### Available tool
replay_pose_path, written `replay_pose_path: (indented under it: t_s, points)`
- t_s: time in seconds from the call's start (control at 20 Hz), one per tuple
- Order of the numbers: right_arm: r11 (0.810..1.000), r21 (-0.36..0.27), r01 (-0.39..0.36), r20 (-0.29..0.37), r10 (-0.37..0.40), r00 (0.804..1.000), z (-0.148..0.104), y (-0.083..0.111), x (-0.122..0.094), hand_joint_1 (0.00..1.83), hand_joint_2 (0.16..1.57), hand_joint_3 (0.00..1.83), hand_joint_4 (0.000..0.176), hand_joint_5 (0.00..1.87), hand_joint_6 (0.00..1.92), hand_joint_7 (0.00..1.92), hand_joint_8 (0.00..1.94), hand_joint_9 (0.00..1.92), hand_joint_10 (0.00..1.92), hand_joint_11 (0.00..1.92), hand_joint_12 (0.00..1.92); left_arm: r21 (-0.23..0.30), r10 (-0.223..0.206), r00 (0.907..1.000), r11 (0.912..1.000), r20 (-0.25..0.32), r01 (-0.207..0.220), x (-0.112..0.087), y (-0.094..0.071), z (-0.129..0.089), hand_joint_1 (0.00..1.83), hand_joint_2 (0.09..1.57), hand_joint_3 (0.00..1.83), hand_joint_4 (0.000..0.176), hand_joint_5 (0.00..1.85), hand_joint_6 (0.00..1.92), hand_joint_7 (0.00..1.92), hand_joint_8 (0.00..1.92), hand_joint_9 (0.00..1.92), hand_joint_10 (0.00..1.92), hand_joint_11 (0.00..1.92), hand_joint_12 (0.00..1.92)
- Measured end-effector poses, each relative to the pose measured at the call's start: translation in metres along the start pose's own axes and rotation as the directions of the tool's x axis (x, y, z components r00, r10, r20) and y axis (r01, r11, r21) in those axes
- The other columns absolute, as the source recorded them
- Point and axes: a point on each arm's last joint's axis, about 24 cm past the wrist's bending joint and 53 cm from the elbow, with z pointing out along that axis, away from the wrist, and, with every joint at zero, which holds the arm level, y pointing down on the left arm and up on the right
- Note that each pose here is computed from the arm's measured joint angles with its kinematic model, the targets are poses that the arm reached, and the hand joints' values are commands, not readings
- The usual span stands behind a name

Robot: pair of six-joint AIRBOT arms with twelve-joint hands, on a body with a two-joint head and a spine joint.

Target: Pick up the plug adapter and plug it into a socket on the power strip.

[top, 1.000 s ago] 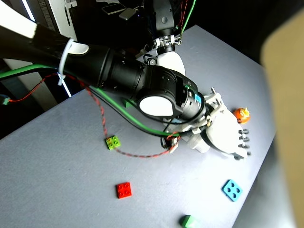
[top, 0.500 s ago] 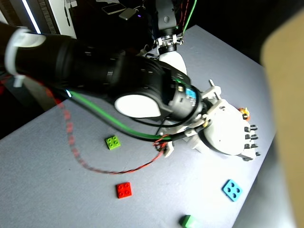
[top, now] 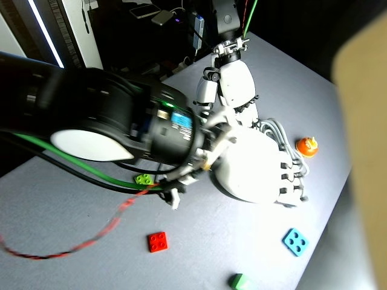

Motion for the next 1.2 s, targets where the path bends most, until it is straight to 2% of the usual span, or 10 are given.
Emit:
replay_pose_path:
  t_s: [0.25, 0.35, 0.4, 0.5, 0.55, 0.6, 0.7, 0.75, 1.0, 1.2]
  points:
    - [1.000, 0.006, -0.001, 0.012, 0.001, 1.000, -0.025, -0.012, -0.004, 0.36, 0.98, 0.00, 0.000, 0.36, 0.02, 0.40, 0.01, 0.38, 0.01, 0.00, 1.00, 0.023, -0.008, 0.9982, 0.9997, 0.059, 0.006, -0.028, -0.009, -0.001, 0.00, 1.24, 0.00, 0.000, 0.11, 0.00, 0.13, 0.00, 0.12, 0.01, 0.00, 0.23]
    - [1.000, -0.002, -0.002, 0.018, 0.002, 1.000, -0.033, -0.013, -0.003, 0.38, 1.02, 0.00, 0.000, 0.77, 0.08, 0.86, 0.06, 0.76, 0.35, 0.34, 1.37, 0.035, -0.004, 0.9975, 0.9994, 0.070, 0.001, -0.034, -0.014, -0.002, 0.13, 1.26, 0.00, 0.000, 0.55, 0.04, 0.61, 0.06, 0.58, 0.09, 0.16, 0.92]
    - [1.000, -0.005, -0.002, 0.017, 0.003, 1.000, -0.036, -0.013, -0.001, 0.38, 1.05, 0.00, 0.000, 0.79, 0.49, 0.96, 0.22, 0.69, 0.98, 0.48, 1.59, 0.043, 0.001, 0.9967, 0.9990, 0.081, -0.005, -0.038, -0.018, -0.004, 0.23, 1.27, 0.00, 0.000, 0.79, 0.04, 0.88, 0.07, 0.80, 0.23, 0.32, 1.13]
    - [1.000, -0.004, -0.007, -0.003, 0.007, 1.000, -0.041, -0.016, 0.012, 0.38, 1.09, 0.00, 0.000, 0.71, 1.28, 0.80, 1.17, 0.69, 1.52, 0.65, 1.78, 0.044, 0.009, 0.9955, 0.9989, 0.095, -0.013, -0.047, -0.018, -0.006, 0.25, 1.30, 0.00, 0.000, 0.98, 0.10, 0.99, 0.10, 0.72, 0.84, 0.41, 1.43]
    - [1.000, -0.004, -0.006, -0.016, 0.006, 1.000, -0.042, -0.017, 0.019, 0.37, 1.11, 0.00, 0.000, 0.72, 1.44, 0.81, 1.44, 0.75, 1.65, 0.72, 1.83, 0.044, 0.008, 0.9949, 0.9990, 0.100, -0.012, -0.051, -0.017, -0.007, 0.28, 1.31, 0.00, 0.000, 0.92, 0.44, 0.92, 0.36, 0.66, 1.12, 0.45, 1.58]
    - [1.000, -0.002, -0.006, -0.026, 0.006, 1.000, -0.044, -0.018, 0.024, 0.44, 1.11, 0.00, 0.000, 0.68, 1.75, 0.82, 1.73, 0.83, 1.86, 0.85, 1.90, 0.047, 0.010, 0.9932, 0.9988, 0.116, -0.015, -0.058, -0.018, -0.008, 0.35, 1.31, 0.00, 0.000, 0.70, 1.12, 0.78, 0.95, 0.62, 1.43, 0.47, 1.72]
    - [1.000, -0.022, -0.006, -0.016, 0.006, 1.000, -0.048, -0.012, 0.025, 0.56, 1.11, 0.00, 0.000, 0.88, 1.92, 1.00, 1.94, 1.16, 1.92, 1.23, 1.92, 0.058, 0.030, 0.9876, 0.9975, 0.154, -0.040, -0.074, -0.023, -0.011, 0.47, 1.32, 0.00, 0.000, 0.69, 1.78, 0.82, 1.73, 0.80, 1.88, 0.67, 1.92]
    - [1.000, -0.030, -0.006, -0.009, 0.006, 1.000, -0.049, -0.010, 0.024, 0.56, 1.11, 0.00, 0.000, 0.88, 1.92, 1.00, 1.94, 1.16, 1.92, 1.23, 1.92, 0.072, 0.030, 0.9851, 0.9965, 0.169, -0.043, -0.079, -0.026, -0.012, 0.47, 1.32, 0.00, 0.000, 0.69, 1.78, 0.82, 1.73, 0.80, 1.88, 0.67, 1.92]
    - [1.000, -0.026, -0.009, -0.014, 0.009, 1.000, -0.056, -0.017, 0.032, 0.45, 1.26, 0.02, 0.000, 1.19, 1.92, 1.28, 1.94, 1.46, 1.92, 1.57, 1.92, 0.129, 0.034, 0.9807, 0.9898, 0.192, -0.060, -0.093, -0.043, -0.015, 0.47, 1.36, 0.01, 0.000, 1.33, 1.92, 1.33, 1.92, 1.39, 1.92, 1.44, 1.92]
    - [1.000, -0.025, -0.009, -0.013, 0.009, 1.000, -0.060, -0.019, 0.033, 0.36, 1.41, 0.02, 0.000, 1.18, 1.92, 1.31, 1.94, 1.48, 1.92, 1.60, 1.92, 0.139, 0.041, 0.9752, 0.9876, 0.217, -0.073, -0.105, -0.047, -0.017, 0.44, 1.40, 0.01, 0.000, 1.42, 1.92, 1.44, 1.92, 1.50, 1.92, 1.59, 1.92]
